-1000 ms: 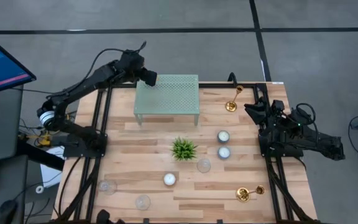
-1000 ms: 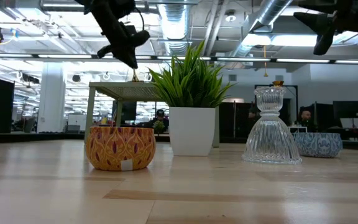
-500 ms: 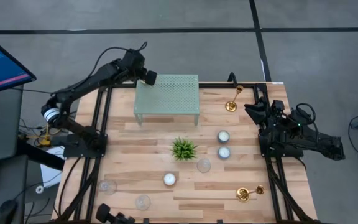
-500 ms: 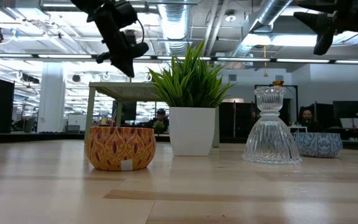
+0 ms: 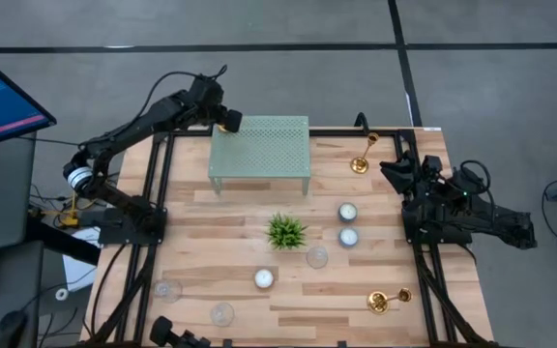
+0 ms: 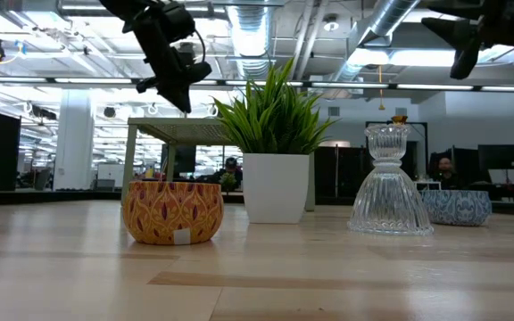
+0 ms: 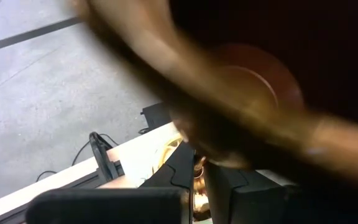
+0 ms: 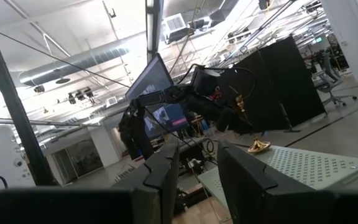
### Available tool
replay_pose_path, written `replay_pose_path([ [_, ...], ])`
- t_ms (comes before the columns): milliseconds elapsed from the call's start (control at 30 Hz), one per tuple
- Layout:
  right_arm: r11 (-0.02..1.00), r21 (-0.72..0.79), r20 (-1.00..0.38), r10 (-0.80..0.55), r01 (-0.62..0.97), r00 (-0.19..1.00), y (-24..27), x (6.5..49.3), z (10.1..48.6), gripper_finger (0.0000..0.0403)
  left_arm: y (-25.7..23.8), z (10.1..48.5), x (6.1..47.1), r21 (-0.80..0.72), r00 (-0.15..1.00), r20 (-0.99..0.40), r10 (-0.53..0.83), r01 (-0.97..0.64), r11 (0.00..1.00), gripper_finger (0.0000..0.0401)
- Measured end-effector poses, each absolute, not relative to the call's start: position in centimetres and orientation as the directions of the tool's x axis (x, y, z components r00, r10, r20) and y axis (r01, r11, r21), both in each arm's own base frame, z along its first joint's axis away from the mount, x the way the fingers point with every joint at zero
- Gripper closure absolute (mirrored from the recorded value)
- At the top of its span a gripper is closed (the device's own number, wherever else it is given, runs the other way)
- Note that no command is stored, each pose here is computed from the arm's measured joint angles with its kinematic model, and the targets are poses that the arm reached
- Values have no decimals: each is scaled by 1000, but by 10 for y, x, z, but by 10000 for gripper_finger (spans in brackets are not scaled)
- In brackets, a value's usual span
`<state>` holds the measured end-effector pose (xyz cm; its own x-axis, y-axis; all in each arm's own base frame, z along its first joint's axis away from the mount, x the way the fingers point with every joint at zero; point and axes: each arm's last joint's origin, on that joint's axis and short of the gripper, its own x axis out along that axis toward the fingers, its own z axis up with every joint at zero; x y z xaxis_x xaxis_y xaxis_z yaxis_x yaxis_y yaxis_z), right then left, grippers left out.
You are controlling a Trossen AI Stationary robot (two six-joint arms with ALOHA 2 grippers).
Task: Pick & Place candle stick holders
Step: Put the middle left gold candle holder on the shelf
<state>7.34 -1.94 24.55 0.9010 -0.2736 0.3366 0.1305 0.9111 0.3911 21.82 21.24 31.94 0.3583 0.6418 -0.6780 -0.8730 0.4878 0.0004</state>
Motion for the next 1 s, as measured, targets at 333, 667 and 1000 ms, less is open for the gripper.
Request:
replay_pose_path([
  [333, 910, 392, 325, -275, 135, 905, -19, 74, 244, 300, 210, 319, 220, -9, 372, -680, 632, -866, 501, 385],
  [667, 910, 392, 328, -274, 134, 904, -19, 74, 245, 300, 209, 317, 223, 9, 359, -683, 636, -867, 499, 385],
  [1000, 910, 393, 329, -274, 133, 903, -19, 74, 245, 300, 209, 316, 222, 16, 347, -698, 626, -867, 499, 385],
])
